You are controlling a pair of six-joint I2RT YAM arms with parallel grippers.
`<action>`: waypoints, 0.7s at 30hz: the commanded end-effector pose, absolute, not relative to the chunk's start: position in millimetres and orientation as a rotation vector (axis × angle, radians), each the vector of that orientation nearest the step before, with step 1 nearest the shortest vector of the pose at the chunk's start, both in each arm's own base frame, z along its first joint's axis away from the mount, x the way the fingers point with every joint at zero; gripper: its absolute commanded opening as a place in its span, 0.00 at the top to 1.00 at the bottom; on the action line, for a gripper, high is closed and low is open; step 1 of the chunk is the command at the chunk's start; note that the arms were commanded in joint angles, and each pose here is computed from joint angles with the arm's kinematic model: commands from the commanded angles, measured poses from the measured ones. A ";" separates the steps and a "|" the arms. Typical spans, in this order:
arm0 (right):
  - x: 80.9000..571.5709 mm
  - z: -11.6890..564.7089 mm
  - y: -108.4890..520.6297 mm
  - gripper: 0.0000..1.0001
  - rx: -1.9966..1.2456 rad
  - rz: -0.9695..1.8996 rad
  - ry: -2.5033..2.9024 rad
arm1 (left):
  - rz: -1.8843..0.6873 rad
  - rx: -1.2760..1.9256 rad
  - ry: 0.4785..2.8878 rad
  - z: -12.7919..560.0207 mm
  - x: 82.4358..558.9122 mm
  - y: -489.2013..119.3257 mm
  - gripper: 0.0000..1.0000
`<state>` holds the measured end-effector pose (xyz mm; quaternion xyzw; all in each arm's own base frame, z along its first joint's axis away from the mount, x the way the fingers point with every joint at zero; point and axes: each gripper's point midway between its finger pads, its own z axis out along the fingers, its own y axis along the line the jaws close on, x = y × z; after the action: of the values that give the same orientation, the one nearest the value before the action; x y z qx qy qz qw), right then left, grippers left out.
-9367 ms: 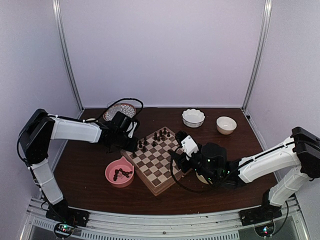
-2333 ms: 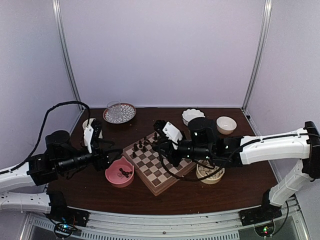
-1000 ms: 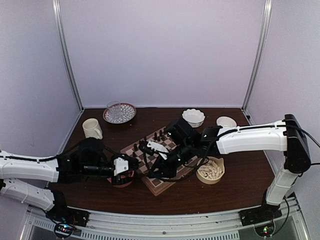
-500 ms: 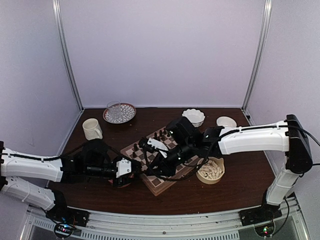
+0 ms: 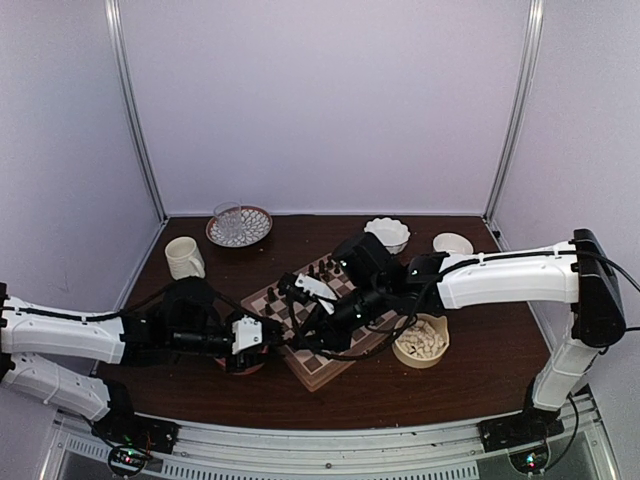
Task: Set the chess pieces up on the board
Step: Pass from the right arm to the left
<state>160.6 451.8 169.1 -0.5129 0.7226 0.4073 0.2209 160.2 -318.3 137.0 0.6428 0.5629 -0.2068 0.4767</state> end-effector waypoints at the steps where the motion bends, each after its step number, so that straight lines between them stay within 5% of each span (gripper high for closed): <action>1: 167.7 175.8 451.6 0.99 -1.389 1.112 1.981 | -0.530 1.514 1.296 162.2 161.2 -325.1 0.60; 10: 167.0 179.6 450.4 0.96 -1.384 1.120 1.967 | -0.535 1.520 1.300 162.6 160.8 -325.7 0.95; 17: 169.3 198.6 446.9 0.51 -1.325 1.142 1.884 | -0.563 1.399 1.369 170.3 170.0 -325.4 1.00; 21: 172.4 218.0 440.5 0.44 -1.238 1.151 1.768 | -0.636 1.315 1.367 180.1 168.5 -326.3 1.00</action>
<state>162.6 443.2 177.0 -0.4990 0.7148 0.4180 0.2554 165.3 -321.8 152.1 0.6030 0.5792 -0.2294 0.4983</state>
